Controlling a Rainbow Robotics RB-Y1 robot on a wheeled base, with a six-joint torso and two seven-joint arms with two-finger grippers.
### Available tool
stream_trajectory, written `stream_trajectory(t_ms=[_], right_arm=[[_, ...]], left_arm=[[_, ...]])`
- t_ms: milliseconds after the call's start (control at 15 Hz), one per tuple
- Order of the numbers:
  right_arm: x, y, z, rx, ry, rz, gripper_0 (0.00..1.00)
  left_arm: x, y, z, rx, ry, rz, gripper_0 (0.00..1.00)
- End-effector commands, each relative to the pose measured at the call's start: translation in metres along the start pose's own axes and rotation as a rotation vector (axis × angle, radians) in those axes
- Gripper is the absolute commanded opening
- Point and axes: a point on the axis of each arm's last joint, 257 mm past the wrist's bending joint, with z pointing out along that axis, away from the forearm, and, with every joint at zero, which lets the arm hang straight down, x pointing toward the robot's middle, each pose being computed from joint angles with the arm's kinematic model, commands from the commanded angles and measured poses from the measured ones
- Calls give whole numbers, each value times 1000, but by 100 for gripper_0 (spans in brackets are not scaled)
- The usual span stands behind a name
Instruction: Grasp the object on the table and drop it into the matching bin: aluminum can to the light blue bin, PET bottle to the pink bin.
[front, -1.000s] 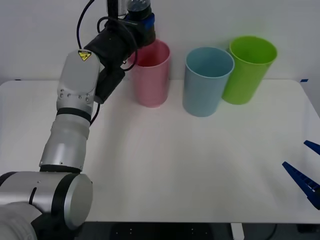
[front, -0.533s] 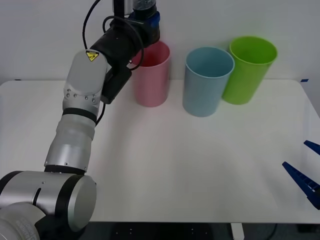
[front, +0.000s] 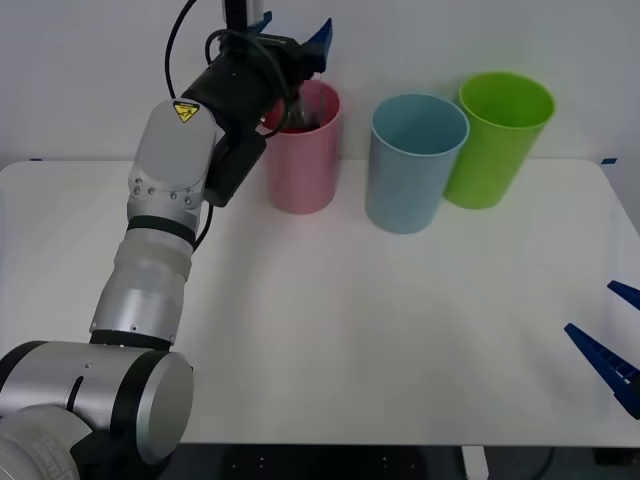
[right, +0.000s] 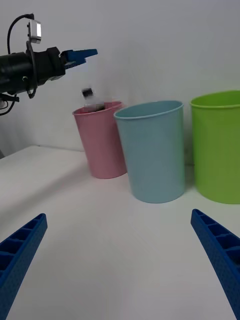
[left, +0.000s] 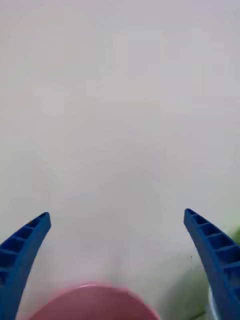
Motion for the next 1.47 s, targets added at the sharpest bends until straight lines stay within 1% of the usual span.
stream_trajectory(t_ms=[67,200,333,400,533,667,733,800,867,1133,1200,1467], right_arm=[[0,0,0,0,0,0,100],[0,0,0,0,0,0,100],[0,0,0,0,0,0,100],[0,0,0,0,0,0,100],[0,0,0,0,0,0,100],[0,0,0,0,0,0,100],[0,0,0,0,0,0,100],[0,0,0,0,0,0,100],[0,0,0,0,0,0,100],[0,0,0,0,0,0,100],[0,0,0,0,0,0,100],[0,0,0,0,0,0,100]], left_arm=[[-1,1,-1,0,-10,-34,100],[-1,8,-6,6,-18,-75,100],[2,14,-13,24,-22,-112,100],[-1,16,-18,34,-32,-124,100],[2,26,-30,45,-37,-150,100],[5,35,-44,62,-39,-166,100],[5,42,-54,67,-42,-172,100],[4,47,-60,69,-45,-174,100],[4,59,-72,64,-52,-180,100],[8,92,-120,53,-57,-179,100],[7,97,-128,56,-59,-174,100],[9,130,-178,72,-50,-147,100]])
